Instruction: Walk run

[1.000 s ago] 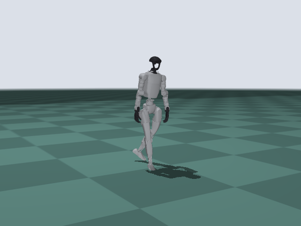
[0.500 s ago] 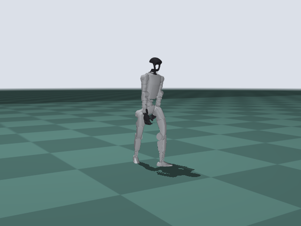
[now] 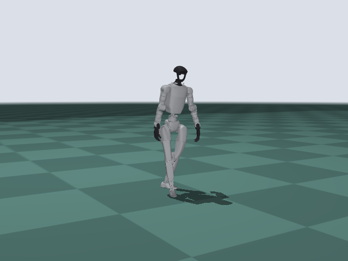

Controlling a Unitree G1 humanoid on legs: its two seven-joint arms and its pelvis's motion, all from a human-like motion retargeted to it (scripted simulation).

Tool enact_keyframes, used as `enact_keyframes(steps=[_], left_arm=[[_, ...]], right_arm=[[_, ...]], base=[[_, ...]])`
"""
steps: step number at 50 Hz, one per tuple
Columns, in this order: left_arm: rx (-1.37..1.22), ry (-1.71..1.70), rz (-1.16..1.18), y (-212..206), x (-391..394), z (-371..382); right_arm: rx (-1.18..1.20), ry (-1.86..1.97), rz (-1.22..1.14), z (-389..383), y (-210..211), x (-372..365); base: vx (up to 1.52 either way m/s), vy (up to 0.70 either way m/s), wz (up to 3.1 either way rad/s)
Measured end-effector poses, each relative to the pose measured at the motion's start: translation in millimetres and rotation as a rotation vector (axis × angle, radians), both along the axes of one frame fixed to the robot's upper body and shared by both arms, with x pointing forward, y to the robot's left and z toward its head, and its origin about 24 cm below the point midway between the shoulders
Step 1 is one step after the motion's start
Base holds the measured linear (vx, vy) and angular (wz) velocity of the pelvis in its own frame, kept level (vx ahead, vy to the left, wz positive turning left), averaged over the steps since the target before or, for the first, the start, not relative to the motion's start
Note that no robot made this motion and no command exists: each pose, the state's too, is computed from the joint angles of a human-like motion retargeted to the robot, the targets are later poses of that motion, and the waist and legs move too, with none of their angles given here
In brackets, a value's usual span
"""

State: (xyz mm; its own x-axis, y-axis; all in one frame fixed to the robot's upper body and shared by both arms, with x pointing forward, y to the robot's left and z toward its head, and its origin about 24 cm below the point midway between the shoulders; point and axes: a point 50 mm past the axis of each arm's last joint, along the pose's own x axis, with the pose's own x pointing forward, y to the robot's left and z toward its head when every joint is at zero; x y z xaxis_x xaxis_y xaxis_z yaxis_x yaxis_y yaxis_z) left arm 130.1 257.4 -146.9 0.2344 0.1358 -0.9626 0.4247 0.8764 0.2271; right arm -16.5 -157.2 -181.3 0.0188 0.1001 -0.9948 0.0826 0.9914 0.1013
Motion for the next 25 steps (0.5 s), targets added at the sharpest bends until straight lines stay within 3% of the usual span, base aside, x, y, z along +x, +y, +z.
enact_keyframes(steps=[8,17,25], left_arm=[[-0.055,-0.043,-0.037,-17,11,-1],[-0.062,0.202,-0.018,-41,-82,-27],[-0.035,0.348,0.081,-55,-144,-31]], right_arm=[[0.013,0.005,-0.056,0,-1,7],[0.012,-0.028,-0.095,-1,-7,11],[0.011,-0.161,-0.065,2,-13,66]], base=[[0.70,-0.21,0.50],[0.92,-0.26,0.33],[0.58,-0.23,0.22]])
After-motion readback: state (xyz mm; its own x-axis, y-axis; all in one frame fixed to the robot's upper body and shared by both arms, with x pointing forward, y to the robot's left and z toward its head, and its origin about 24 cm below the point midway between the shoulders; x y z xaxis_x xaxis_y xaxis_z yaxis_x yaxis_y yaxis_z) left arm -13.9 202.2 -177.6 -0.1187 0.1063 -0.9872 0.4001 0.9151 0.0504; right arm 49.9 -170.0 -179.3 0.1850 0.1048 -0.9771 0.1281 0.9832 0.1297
